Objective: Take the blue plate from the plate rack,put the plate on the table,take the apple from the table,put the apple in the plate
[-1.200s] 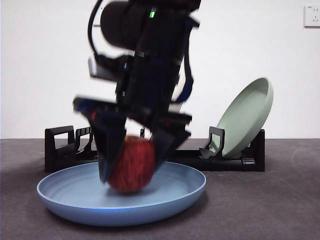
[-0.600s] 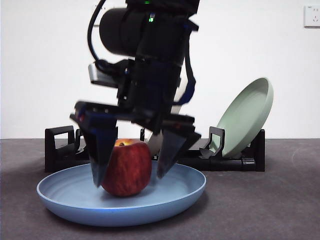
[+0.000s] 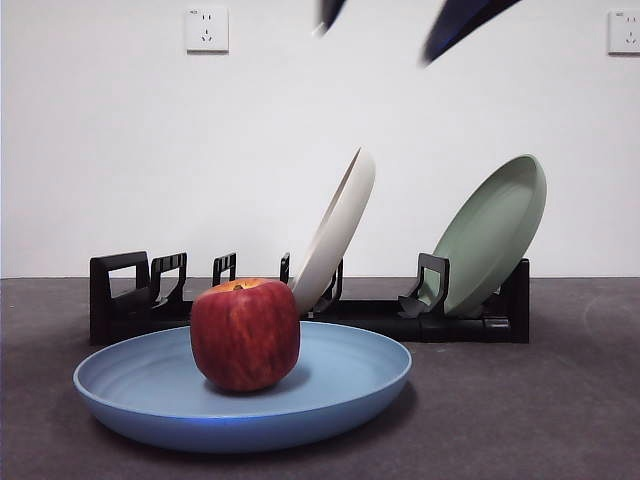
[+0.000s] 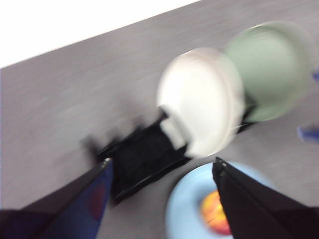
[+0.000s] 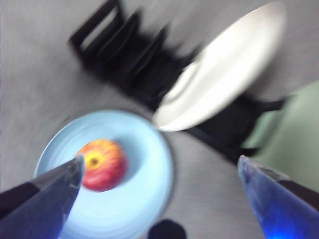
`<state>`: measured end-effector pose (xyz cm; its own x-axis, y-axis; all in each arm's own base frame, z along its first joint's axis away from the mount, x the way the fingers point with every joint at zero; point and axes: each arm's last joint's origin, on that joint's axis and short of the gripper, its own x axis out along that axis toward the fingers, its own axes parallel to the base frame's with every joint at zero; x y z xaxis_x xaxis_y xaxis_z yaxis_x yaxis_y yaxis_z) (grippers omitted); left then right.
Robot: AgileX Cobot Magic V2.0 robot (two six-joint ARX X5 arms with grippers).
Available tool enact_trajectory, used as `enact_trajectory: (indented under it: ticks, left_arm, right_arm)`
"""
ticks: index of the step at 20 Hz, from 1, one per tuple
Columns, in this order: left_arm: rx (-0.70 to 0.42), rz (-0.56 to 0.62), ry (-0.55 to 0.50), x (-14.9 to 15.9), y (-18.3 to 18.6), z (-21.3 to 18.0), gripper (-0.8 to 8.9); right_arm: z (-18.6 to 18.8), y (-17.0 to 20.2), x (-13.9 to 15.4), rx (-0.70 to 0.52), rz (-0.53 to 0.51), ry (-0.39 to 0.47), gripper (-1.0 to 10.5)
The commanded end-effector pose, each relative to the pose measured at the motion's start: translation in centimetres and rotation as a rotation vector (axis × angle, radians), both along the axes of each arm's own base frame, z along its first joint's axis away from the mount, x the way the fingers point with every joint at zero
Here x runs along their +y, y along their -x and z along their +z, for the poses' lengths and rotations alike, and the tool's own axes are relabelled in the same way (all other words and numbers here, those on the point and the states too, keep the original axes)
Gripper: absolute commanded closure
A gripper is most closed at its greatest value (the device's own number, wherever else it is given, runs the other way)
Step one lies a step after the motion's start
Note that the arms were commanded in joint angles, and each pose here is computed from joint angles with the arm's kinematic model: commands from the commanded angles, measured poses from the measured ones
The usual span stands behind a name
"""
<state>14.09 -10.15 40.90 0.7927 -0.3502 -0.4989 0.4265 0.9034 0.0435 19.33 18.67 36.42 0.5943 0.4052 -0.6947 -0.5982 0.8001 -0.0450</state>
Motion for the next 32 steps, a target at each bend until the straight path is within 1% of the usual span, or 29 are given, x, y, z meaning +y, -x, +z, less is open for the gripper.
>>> enact_trajectory:
  ticks: [1, 2, 3, 6, 8, 11, 13, 15, 17, 19, 21, 25, 32]
  left_arm:
    - [-0.004, -0.074, 0.0, -0.8, -0.8, -0.2, 7.76]
    - [-0.001, -0.083, -0.006, -1.0, -1.0, -0.3, 8.21]
    - [0.005, -0.094, -0.011, -1.2, -1.3, -0.5, 8.22]
    - [-0.013, -0.114, -0.014, -1.8, -1.8, -1.5, 8.22]
    - [-0.023, -0.112, -0.008, -1.9, -2.1, -3.2, 8.22]
    - [-0.044, -0.106, 0.004, -1.8, -1.9, -7.2, 8.22]
    - [-0.057, -0.094, 0.024, -1.6, -1.7, -10.4, 8.22]
    - [-0.05, -0.07, 0.066, -1.4, -1.4, -13.5, 8.22]
    - [-0.046, -0.053, 0.093, -1.2, -1.2, -15.8, 8.22]
    - [-0.04, -0.046, 0.116, -1.1, -1.1, -16.9, 8.22]
    - [-0.035, -0.06, 0.123, -1.2, -1.0, -16.9, 8.19]
    - [-0.013, -0.056, 0.103, -1.1, -1.0, -17.2, 8.17]
    - [-0.013, -0.056, 0.103, -1.1, -1.0, -17.2, 8.16]
  right_arm:
    - [1.5, 0.7, -2.4, -0.044, -0.028, -0.008, 7.9]
    - [1.9, 1.0, -3.2, -0.052, -0.046, -0.014, 9.0]
    - [2.4, 1.3, -4.1, -0.059, -0.065, -0.02, 9.7]
    - [2.7, 1.7, -6.1, -0.088, -0.118, -0.043, 9.6]
    - [1.6, 1.9, -6.8, -0.106, -0.135, -0.053, 9.6]
    - [-1.8, 2.3, -7.6, -0.119, -0.11, -0.129, 9.6]
    - [-4.8, 2.9, -7.9, -0.143, -0.137, -0.189, 9.6]
    - [-7.8, 3.5, -8.3, -0.155, -0.162, -0.242, 9.6]
    - [-10.2, 4.2, -8.8, -0.163, -0.177, -0.272, 9.6]
    - [-11.8, 4.6, -9.1, -0.15, -0.181, -0.256, 9.6]
    - [-12.1, 4.6, -9.2, -0.136, -0.207, -0.226, 9.6]
    - [-12.5, 4.8, -9.4, -0.1, -0.207, -0.196, 9.6]
    - [-12.5, 4.8, -9.4, -0.1, -0.207, -0.196, 9.6]
